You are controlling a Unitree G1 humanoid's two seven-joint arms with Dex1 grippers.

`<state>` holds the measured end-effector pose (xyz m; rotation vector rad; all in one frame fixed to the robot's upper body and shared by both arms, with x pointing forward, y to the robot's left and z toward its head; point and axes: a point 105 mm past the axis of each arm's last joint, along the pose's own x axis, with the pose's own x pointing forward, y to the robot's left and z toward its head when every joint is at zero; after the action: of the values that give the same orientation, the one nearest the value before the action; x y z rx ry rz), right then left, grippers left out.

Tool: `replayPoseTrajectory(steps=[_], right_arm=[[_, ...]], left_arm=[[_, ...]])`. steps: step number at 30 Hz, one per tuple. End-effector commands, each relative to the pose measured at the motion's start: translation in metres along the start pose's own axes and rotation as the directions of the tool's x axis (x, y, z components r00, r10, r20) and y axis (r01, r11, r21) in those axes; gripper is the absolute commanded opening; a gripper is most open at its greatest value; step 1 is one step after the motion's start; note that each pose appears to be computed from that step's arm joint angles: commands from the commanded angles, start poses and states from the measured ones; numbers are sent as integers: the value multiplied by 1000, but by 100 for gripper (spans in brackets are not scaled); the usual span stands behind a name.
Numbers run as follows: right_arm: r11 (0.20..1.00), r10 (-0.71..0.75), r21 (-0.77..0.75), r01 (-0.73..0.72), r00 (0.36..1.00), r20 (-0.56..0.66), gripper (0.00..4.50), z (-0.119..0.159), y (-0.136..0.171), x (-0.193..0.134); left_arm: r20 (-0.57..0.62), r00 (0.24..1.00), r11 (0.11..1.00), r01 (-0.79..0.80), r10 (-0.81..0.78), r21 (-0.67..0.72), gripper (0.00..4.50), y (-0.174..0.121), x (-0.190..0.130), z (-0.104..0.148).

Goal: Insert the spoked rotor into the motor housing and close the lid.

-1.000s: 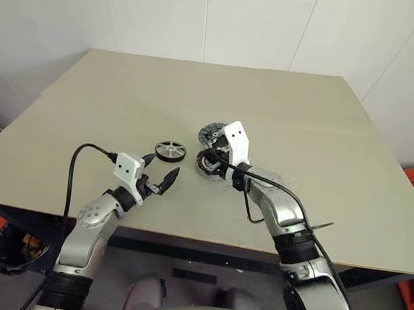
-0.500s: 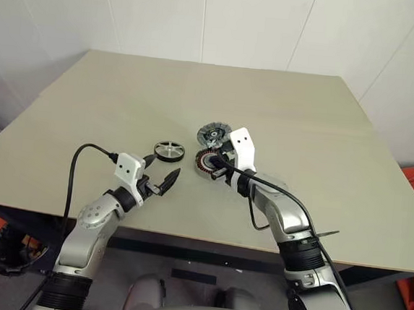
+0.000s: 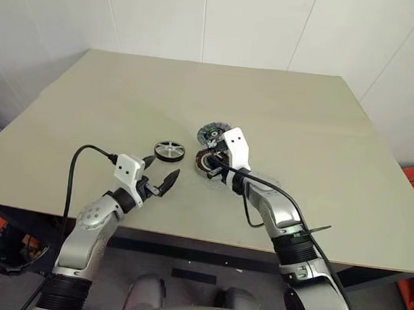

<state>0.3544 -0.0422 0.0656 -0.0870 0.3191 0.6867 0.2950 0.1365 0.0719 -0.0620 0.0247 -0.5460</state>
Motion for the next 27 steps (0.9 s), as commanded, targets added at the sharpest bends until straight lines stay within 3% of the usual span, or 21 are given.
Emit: replayPoseTrajectory(steps=[1, 10, 17, 21, 27], right_arm=[[999, 24, -32, -23, 999, 30, 4, 14, 6, 2], [999, 35, -36, -37, 998, -56, 4, 0, 12, 3], [997, 77, -13, -76, 993, 88, 4, 36, 15, -10], [1000, 27, -6, -27, 990, 141, 4, 52, 2, -15], [998, -61, 5, 61, 991, 123, 4, 49, -18, -14]], left_arm=[[49, 999, 1000, -7, 5, 27, 450, 5, -1, 13], [51, 999, 1000, -1, 0, 21, 450, -3, 3, 10], [49, 999, 1000, 5, -6, 19, 450, -7, 5, 9], [44, 999, 1000, 5, -6, 17, 450, -4, 5, 7], [40, 999, 1000, 6, -7, 15, 450, 1, 5, 2]])
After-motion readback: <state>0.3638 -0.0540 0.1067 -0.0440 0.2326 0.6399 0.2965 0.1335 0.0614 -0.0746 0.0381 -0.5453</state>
